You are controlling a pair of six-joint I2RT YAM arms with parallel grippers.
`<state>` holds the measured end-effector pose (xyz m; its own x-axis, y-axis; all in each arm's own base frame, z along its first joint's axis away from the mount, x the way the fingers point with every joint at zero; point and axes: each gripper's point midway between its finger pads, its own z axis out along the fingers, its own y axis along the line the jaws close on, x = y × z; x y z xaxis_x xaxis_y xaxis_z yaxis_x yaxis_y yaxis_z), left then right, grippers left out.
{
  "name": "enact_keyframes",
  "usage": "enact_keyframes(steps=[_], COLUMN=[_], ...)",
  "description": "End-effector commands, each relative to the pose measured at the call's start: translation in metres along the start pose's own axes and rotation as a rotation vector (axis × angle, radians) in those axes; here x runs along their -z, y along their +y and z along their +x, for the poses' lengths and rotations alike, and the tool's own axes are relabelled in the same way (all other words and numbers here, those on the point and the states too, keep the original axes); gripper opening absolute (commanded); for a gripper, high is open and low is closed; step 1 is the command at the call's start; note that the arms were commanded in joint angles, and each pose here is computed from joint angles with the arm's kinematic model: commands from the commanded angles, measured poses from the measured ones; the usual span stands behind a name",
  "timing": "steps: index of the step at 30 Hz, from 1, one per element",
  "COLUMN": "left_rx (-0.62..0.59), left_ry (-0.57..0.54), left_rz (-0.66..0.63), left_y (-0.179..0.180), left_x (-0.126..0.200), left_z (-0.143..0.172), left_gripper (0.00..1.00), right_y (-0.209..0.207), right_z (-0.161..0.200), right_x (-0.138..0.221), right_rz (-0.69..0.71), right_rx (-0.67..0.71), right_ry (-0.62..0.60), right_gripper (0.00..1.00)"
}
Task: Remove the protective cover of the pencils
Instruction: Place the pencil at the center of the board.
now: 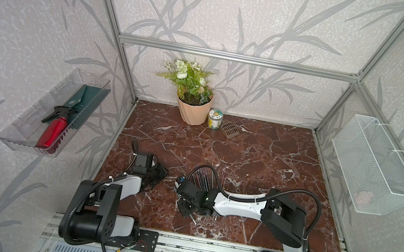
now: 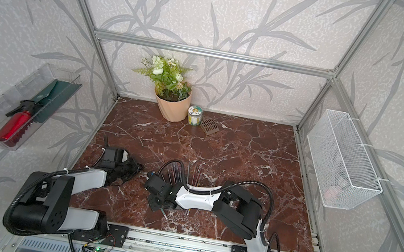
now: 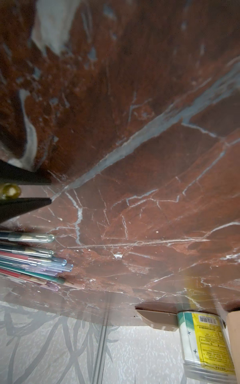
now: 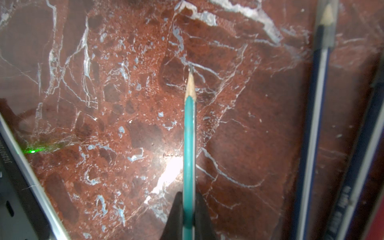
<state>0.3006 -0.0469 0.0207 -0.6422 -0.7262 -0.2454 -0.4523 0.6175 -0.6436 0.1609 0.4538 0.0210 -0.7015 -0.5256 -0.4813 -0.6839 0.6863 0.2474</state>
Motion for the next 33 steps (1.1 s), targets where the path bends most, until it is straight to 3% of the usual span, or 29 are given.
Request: enact_keyframes(steps=[1, 10, 16, 33], left_rx=[-0.015, -0.009, -0.002, -0.011], left_ry=[-0.025, -0.018, -0.022, 0.017], left_rz=[-0.084, -0.159, -0.243, -0.26], left_y=[0.011, 0.021, 0.031, 0.031], left_x=[0.002, 0.002, 0.007, 0.0], left_z=[-0.006, -0.007, -0.009, -0.005], left_gripper=[0.0, 0.0, 0.0, 0.01], right_y=[0.0, -0.001, 0.0, 0.001], right_z=[0.006, 0.008, 0.008, 0.008], right_x=[-0.006, -0.008, -0.01, -0.014], right_rz=[0.023, 0.027, 0.026, 0.024], right_rx=[0.0, 0.0, 0.001, 0.0], right_ry=[0.026, 0.034, 0.037, 0.044], right_gripper=[0.0, 0.0, 0.07, 0.18])
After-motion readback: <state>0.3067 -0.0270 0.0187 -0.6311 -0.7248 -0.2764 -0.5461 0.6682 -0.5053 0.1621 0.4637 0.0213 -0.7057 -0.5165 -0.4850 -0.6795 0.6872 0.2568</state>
